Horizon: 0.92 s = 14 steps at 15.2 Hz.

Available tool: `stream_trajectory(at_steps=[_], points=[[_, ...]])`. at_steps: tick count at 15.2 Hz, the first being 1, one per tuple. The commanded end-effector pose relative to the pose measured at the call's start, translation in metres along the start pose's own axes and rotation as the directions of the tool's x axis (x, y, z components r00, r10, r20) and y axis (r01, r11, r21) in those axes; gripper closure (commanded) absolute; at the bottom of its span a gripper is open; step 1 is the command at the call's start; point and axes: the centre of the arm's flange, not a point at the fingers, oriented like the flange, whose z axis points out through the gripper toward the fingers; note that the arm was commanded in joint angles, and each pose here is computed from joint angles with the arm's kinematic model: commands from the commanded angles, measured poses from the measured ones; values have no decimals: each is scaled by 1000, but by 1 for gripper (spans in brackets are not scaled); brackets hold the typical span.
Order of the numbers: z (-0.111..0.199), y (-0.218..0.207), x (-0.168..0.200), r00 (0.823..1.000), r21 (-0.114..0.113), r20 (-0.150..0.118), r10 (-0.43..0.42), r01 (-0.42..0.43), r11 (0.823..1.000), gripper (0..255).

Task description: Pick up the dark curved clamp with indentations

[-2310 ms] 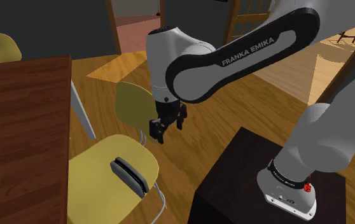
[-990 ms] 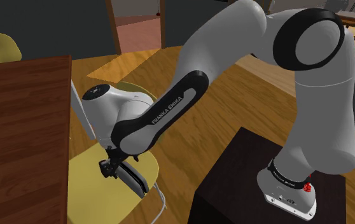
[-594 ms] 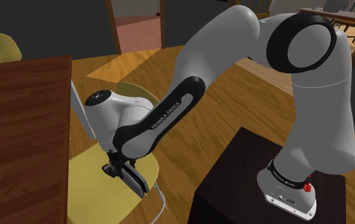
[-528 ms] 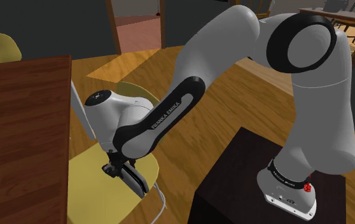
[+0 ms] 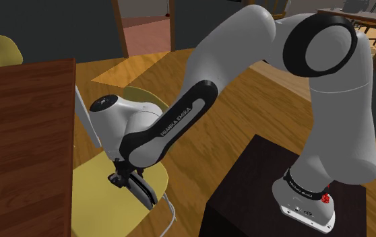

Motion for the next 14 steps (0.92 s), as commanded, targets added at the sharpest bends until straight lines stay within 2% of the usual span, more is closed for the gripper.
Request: stream_trajectory(at_steps=[1, 14], points=[[-8, 0, -1, 1000, 0, 1, 0, 0, 1000, 255], [-76, 0, -4, 1000, -1, 1, 0, 0, 1000, 255]])
